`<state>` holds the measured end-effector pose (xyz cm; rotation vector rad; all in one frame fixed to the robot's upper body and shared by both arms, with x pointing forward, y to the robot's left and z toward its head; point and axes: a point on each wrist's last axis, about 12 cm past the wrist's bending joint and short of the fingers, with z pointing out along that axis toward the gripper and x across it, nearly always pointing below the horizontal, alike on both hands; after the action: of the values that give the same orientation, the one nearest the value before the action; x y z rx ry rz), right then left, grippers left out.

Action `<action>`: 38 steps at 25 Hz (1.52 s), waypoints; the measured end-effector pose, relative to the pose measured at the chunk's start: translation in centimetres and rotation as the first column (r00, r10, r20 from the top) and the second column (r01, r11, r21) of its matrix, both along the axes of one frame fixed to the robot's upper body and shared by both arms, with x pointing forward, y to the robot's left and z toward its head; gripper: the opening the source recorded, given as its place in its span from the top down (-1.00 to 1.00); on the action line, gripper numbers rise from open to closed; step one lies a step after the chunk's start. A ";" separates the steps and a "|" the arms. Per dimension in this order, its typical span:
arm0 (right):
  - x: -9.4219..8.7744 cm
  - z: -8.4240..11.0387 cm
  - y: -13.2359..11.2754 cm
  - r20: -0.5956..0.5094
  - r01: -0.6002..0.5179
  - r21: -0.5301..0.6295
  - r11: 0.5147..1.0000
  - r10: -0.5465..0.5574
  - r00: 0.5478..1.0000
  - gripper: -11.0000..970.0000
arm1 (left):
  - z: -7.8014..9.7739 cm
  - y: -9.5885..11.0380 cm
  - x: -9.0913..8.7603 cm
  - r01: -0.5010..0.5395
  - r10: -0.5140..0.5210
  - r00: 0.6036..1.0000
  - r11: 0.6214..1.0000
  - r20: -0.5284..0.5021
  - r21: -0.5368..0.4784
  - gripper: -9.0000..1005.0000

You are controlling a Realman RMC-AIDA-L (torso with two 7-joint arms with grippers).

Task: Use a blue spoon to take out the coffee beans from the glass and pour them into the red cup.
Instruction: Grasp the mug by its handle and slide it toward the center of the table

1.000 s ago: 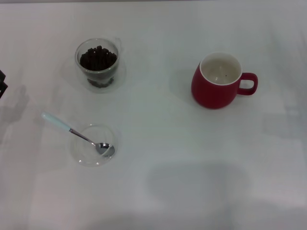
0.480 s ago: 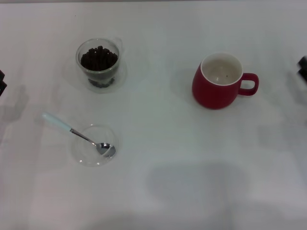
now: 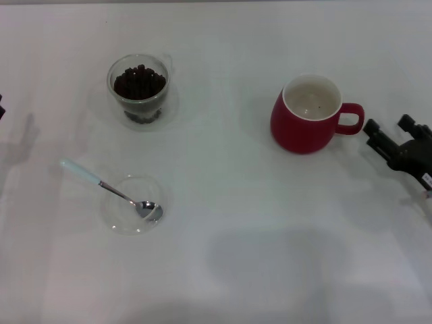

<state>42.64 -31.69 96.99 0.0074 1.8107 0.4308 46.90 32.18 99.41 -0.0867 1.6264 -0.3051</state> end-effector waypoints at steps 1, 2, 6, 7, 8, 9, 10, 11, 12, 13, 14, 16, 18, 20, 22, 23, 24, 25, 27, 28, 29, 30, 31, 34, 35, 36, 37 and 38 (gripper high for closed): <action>0.2 0.0 0.2 -0.004 -0.006 -0.003 1.000 0.006 1.000 -0.77 | 0.0 0.0 0.1 0.001 -0.001 1.000 1.000 0.001 0.000 -0.75; 0.4 0.0 0.3 -0.007 -0.010 -0.006 1.000 0.010 1.000 -0.77 | 0.1 -0.1 0.2 0.003 -0.003 1.000 1.000 0.003 0.000 -0.75; 1.1 0.1 0.6 -0.007 -0.021 -0.011 1.000 0.021 1.000 -0.77 | 0.1 -0.1 0.2 0.004 -0.004 1.000 1.000 0.003 0.000 -0.75; 1.3 0.1 0.6 -0.009 -0.023 -0.014 1.000 0.023 1.000 -0.77 | 0.1 -0.1 0.2 0.004 -0.004 1.000 1.000 0.003 0.000 -0.75; 1.5 0.1 0.6 -0.011 -0.025 -0.016 1.000 0.025 1.000 -0.77 | 0.1 -0.1 0.2 0.004 -0.004 1.000 1.000 0.003 0.000 -0.75; 1.6 0.1 0.7 -0.012 -0.029 -0.017 0.999 0.029 1.000 -0.77 | 0.1 -0.1 0.2 0.004 -0.004 1.000 1.000 0.004 0.000 -0.75; 1.7 0.1 0.8 -0.014 -0.039 -0.019 0.999 0.039 0.999 -0.77 | 0.1 -0.1 0.2 0.004 -0.004 1.000 1.000 0.004 0.000 -0.75; 1.7 0.1 0.9 -0.016 -0.048 -0.020 0.999 0.047 0.999 -0.77 | 0.1 -0.1 0.2 0.004 -0.004 1.000 1.000 0.004 0.000 -0.75; 1.8 0.1 1.1 -0.016 -0.056 -0.020 0.998 0.055 0.998 -0.77 | 0.1 -0.1 0.2 0.004 -0.004 1.000 1.000 0.004 0.000 -0.75; 1.8 0.1 1.1 -0.017 -0.059 -0.021 0.998 0.059 0.998 -0.77 | 0.1 -0.1 0.2 0.004 -0.004 1.000 1.000 0.004 0.000 -0.75; 1.9 0.1 1.2 -0.015 -0.060 -0.022 0.998 0.060 0.998 -0.77 | 0.1 -0.1 0.2 0.004 -0.004 1.000 1.000 0.004 0.000 -0.75; 2.2 0.2 1.3 -0.009 -0.064 -0.023 0.998 0.064 0.998 -0.77 | 0.1 -0.1 0.2 0.004 -0.004 1.000 1.000 0.005 0.000 -0.75; 2.5 0.4 1.4 -0.003 -0.067 -0.024 0.997 0.067 0.998 -0.76 | 0.1 -0.1 0.3 0.004 -0.004 1.000 1.000 0.007 0.001 -0.75; 2.8 0.4 1.4 -0.003 -0.067 -0.029 0.997 0.067 0.998 -0.75 | 0.2 -0.1 0.3 0.004 -0.004 1.000 1.000 0.009 -0.001 -0.75; 3.1 0.5 1.4 -0.005 -0.068 -0.035 0.997 0.068 0.998 -0.74 | 0.2 0.0 0.2 0.003 -0.003 1.000 1.000 0.007 -0.015 -0.75; 3.3 0.5 1.4 -0.005 -0.069 -0.036 0.997 0.069 0.998 -0.73 | 0.2 0.0 0.2 0.002 -0.002 1.000 1.000 0.006 -0.021 -0.75; 3.4 0.5 1.4 -0.005 -0.069 -0.035 0.997 0.069 0.998 -0.72 | 0.1 0.0 0.2 0.001 -0.001 1.000 1.000 0.004 -0.029 -0.75; 3.4 0.5 1.4 -0.005 -0.069 -0.032 0.997 0.068 0.998 -0.72 | 0.1 0.0 0.1 0.000 0.000 1.000 1.000 0.003 -0.031 -0.75; 3.3 0.5 1.3 -0.009 -0.064 -0.018 0.998 0.064 0.998 -0.70 | 0.1 0.1 0.1 -0.001 0.001 1.000 0.999 0.003 -0.033 -0.75; 3.3 0.5 1.4 -0.012 -0.061 -0.007 0.998 0.061 0.998 -0.69 | 0.1 0.1 0.1 -0.002 0.002 1.000 0.999 0.003 -0.032 -0.75; 3.2 0.5 1.4 -0.020 -0.055 0.017 0.998 0.055 0.998 -0.66 | 0.1 0.1 0.1 -0.002 0.002 1.000 0.999 0.003 -0.033 -0.75; 3.2 0.5 1.3 -0.028 -0.049 0.038 0.998 0.050 0.998 -0.62 | 0.1 0.1 0.1 -0.002 0.002 1.000 0.999 0.003 -0.033 -0.75; 3.2 0.5 1.3 -0.037 -0.043 0.056 0.997 0.046 0.998 -0.58 | 0.1 0.1 0.1 -0.002 0.002 1.000 0.999 0.003 -0.033 -0.75; 3.3 0.5 1.2 -0.047 -0.039 0.082 0.996 0.043 0.998 -0.46 | 0.1 0.1 0.1 -0.002 0.002 1.000 0.999 0.003 -0.033 -0.75; 3.3 0.5 1.3 -0.047 -0.039 0.084 0.996 0.043 0.998 -0.42 | 0.1 0.1 0.1 -0.002 0.002 1.000 0.999 0.003 -0.033 -0.75; 3.3 0.5 1.3 -0.046 -0.040 0.086 0.995 0.044 0.998 -0.38 | 0.1 0.1 0.1 -0.001 0.002 1.000 0.999 0.003 -0.033 -0.75; 3.3 0.6 1.3 -0.044 -0.041 0.087 0.995 0.045 0.998 -0.34 | 0.2 0.1 0.1 -0.001 0.001 1.000 0.999 0.003 -0.033 -0.75; 3.4 0.6 1.3 -0.043 -0.043 0.088 0.995 0.046 0.998 -0.30 | 0.2 0.1 0.1 -0.001 0.001 1.000 0.999 0.004 -0.033 -0.75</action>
<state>45.99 -30.38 97.56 0.0373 1.8380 0.5445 47.04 32.27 99.57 -0.1122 1.6178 -0.3316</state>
